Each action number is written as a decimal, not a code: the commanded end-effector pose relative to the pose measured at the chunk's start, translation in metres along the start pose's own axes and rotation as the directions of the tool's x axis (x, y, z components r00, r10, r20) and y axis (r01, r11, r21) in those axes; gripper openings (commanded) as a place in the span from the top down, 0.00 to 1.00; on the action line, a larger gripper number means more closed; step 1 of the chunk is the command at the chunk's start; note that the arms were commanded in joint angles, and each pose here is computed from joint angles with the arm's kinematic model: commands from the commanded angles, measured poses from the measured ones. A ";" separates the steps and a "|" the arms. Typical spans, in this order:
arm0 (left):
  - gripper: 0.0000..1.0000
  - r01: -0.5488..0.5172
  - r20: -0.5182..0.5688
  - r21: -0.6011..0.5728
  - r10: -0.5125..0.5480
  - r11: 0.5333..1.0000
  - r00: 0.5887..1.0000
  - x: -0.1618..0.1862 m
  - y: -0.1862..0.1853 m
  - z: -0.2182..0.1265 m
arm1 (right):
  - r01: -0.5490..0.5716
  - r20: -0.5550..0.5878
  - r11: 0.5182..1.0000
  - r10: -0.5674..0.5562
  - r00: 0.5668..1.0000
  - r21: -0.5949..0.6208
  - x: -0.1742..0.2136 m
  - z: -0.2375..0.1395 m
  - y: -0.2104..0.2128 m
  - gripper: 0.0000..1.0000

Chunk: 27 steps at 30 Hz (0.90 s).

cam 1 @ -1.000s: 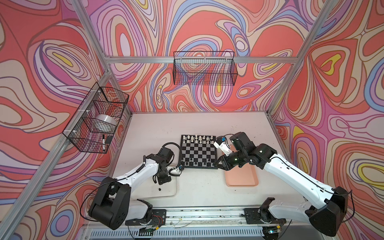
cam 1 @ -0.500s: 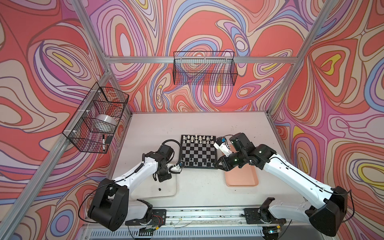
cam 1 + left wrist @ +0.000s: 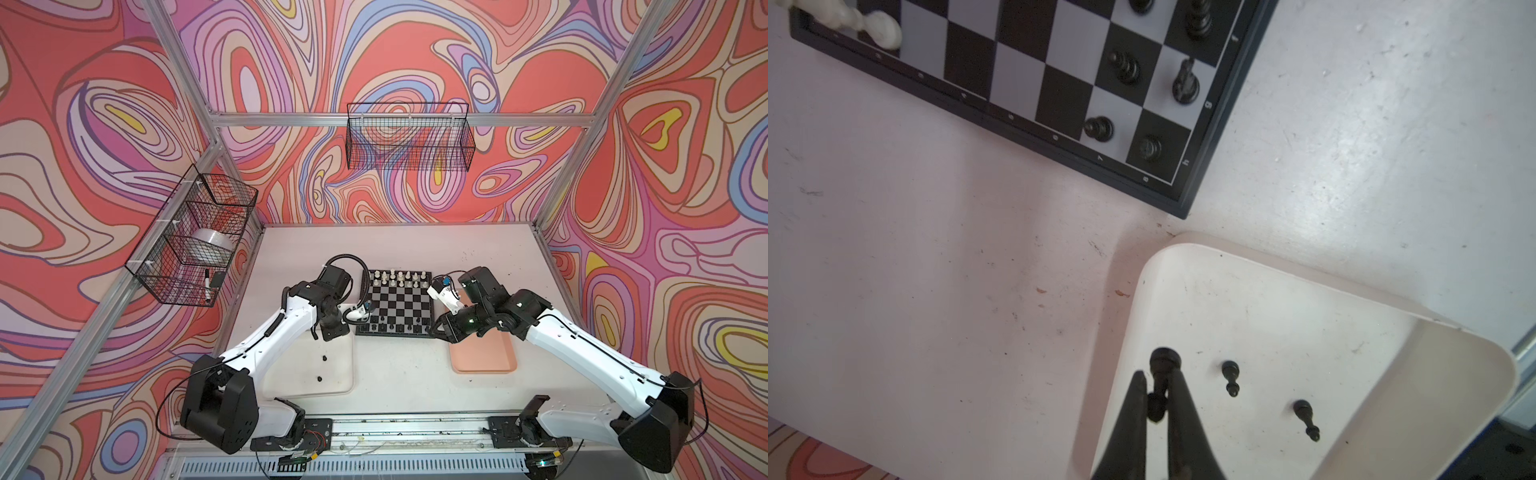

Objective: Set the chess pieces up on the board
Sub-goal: 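Lift the black pawn and carry it over the board's black rows, then lower the black pawn toward an edge square while the right gripper hovers nearby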

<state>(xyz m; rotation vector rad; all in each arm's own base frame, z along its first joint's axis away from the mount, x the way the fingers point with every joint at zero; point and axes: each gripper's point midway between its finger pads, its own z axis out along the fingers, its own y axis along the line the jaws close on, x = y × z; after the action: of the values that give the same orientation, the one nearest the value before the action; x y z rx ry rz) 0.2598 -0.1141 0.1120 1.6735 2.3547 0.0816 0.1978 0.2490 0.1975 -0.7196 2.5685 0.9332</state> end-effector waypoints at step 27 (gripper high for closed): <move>0.89 -0.209 0.055 0.047 0.206 0.977 0.977 -0.141 0.014 0.027 | -0.022 0.046 0.999 0.020 0.999 0.049 0.021 -0.025 -0.002 0.80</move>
<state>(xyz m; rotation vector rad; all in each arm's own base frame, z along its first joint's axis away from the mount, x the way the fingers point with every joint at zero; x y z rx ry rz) 0.3190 -0.2341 0.1109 1.9149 2.1680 0.0405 0.1819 0.2284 0.2097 -0.6656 2.5401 0.9002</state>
